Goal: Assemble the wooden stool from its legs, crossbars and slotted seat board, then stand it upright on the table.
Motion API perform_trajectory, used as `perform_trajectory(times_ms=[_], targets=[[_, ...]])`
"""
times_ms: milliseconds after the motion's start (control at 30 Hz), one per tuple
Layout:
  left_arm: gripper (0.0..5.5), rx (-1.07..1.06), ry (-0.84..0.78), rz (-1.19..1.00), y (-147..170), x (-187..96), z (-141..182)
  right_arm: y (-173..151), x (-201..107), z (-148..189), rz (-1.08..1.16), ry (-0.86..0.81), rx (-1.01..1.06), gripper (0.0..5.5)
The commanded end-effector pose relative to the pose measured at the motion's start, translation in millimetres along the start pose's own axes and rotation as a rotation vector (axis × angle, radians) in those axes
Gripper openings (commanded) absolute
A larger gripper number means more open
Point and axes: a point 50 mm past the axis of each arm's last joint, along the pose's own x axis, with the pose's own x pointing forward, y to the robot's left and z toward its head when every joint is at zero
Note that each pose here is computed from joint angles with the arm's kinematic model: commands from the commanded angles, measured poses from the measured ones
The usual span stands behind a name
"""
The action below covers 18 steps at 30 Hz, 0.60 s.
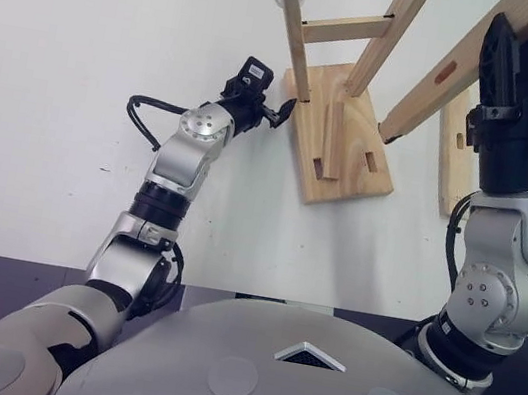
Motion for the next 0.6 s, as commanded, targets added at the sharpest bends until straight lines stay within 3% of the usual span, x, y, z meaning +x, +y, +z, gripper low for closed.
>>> perform_trajectory(times_ms=[33,467,600], targets=[[4.51,0.033,0.040,-0.004,9,4,-1,2,-11,-13,-0.018,0.019,0.003,1.05],[4.51,0.105,0.073,-0.054,19,23,7,-1,-34,-50,-0.060,0.072,0.101,1.05],[4.51,0.124,0.080,-0.045,22,25,7,-4,-34,-43,-0.059,0.047,0.078,1.05]])
